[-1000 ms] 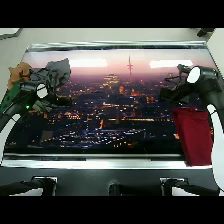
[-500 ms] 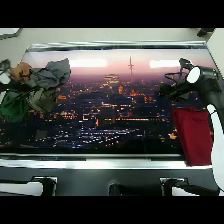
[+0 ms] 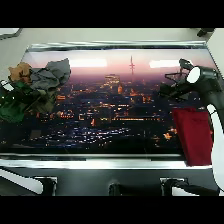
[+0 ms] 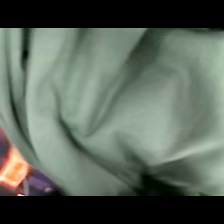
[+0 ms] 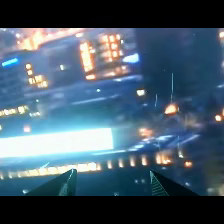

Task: Fold the shirts.

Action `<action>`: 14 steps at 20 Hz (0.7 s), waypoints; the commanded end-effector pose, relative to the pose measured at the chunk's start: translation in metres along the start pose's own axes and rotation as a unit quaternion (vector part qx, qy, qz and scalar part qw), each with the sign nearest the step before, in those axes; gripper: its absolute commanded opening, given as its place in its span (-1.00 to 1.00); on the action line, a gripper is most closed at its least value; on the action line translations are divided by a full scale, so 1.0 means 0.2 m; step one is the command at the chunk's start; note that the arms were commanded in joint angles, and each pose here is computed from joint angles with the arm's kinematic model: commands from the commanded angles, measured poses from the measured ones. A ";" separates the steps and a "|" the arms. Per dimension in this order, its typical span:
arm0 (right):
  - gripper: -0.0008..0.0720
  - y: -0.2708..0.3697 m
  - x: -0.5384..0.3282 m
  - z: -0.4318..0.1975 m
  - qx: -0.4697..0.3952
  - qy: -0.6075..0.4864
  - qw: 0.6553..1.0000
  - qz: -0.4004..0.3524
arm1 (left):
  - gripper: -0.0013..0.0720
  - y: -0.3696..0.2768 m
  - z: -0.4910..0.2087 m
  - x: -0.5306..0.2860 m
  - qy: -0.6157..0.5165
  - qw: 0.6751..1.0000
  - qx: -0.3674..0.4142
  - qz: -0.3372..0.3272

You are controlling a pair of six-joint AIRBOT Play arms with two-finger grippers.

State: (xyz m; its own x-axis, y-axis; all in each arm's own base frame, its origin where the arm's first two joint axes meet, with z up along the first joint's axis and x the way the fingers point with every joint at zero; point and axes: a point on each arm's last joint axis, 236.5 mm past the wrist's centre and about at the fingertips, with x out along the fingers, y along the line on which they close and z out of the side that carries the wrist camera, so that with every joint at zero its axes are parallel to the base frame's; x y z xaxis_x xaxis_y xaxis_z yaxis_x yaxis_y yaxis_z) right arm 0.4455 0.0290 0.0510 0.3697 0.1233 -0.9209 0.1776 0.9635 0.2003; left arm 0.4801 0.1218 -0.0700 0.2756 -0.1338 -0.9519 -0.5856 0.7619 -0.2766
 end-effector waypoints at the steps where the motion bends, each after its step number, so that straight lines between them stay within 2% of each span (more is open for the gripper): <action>1: 0.54 0.01 0.00 -0.05 0.004 0.022 1.000 0.006 | -0.88 -0.04 0.03 -0.05 -0.009 1.000 0.016 -0.012; 4: 0.54 0.01 -0.03 -0.10 0.002 0.039 0.999 0.003 | -0.88 -0.23 0.14 -0.46 -0.098 0.991 0.081 -0.052; 7: 0.53 0.01 -0.10 -0.12 0.000 0.039 0.999 0.004 | -0.88 -0.49 0.07 -1.05 -0.209 0.960 0.160 -0.097; 11: 0.51 0.01 -0.23 -0.23 -0.005 0.063 0.998 0.000 | -0.88 -0.90 -0.42 -1.78 -0.318 0.888 0.273 -0.187; 13: 0.29 0.01 -0.32 -0.25 -0.012 0.059 0.998 0.001 | -0.88 -1.12 -0.75 -2.08 -0.345 0.841 0.309 -0.280; 14: 0.28 0.02 -0.36 -0.26 -0.014 0.052 0.999 0.003 | -0.89 -1.22 -0.90 -2.21 -0.357 0.811 0.329 -0.326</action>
State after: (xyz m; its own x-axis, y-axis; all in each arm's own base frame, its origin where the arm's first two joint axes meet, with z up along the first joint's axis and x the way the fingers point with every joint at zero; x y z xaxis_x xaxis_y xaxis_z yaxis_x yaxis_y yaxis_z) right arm 0.3903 0.0354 0.0853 0.2822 0.1503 -0.9475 0.1645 0.9654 0.2022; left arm 0.4263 -0.0465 0.3106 0.8447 -0.2489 -0.4739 0.0942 0.9406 -0.3261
